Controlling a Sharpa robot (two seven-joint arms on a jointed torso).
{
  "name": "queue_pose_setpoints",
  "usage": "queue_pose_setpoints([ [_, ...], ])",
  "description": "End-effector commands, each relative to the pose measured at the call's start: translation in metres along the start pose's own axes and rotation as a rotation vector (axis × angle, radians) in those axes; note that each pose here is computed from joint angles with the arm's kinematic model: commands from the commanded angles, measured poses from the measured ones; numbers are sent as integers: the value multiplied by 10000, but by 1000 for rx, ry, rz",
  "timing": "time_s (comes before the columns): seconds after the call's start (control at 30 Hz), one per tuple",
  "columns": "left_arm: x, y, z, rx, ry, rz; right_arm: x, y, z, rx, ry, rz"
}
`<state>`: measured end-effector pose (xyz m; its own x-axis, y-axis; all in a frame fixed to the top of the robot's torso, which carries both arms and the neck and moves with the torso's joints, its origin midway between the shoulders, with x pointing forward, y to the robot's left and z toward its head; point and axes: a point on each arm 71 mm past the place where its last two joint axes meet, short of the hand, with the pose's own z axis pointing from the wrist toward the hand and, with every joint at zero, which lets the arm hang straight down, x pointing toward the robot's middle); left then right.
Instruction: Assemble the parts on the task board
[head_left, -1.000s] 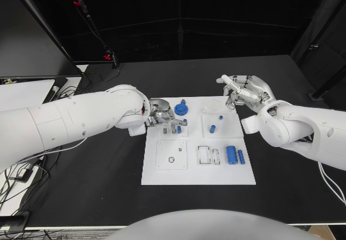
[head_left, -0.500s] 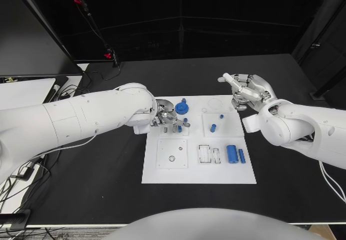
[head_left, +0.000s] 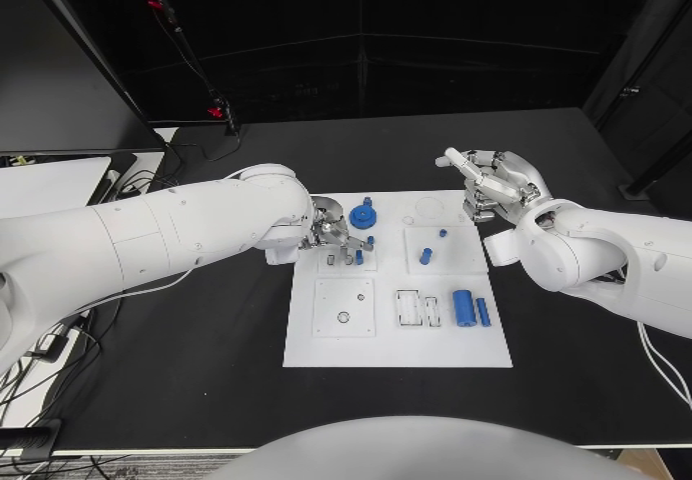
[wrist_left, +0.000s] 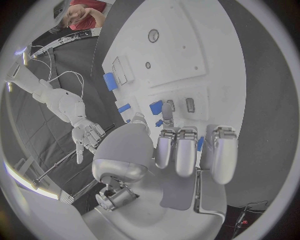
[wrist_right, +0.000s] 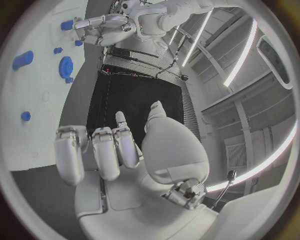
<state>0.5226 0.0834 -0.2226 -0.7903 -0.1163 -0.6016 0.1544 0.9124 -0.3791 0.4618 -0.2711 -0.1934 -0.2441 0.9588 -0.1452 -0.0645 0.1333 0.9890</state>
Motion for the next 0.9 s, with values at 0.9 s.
queue_pose_setpoints([
  [0.9, 22, -48, 52, 58, 97, 3, -16, -82, 6, 84, -9, -29],
])
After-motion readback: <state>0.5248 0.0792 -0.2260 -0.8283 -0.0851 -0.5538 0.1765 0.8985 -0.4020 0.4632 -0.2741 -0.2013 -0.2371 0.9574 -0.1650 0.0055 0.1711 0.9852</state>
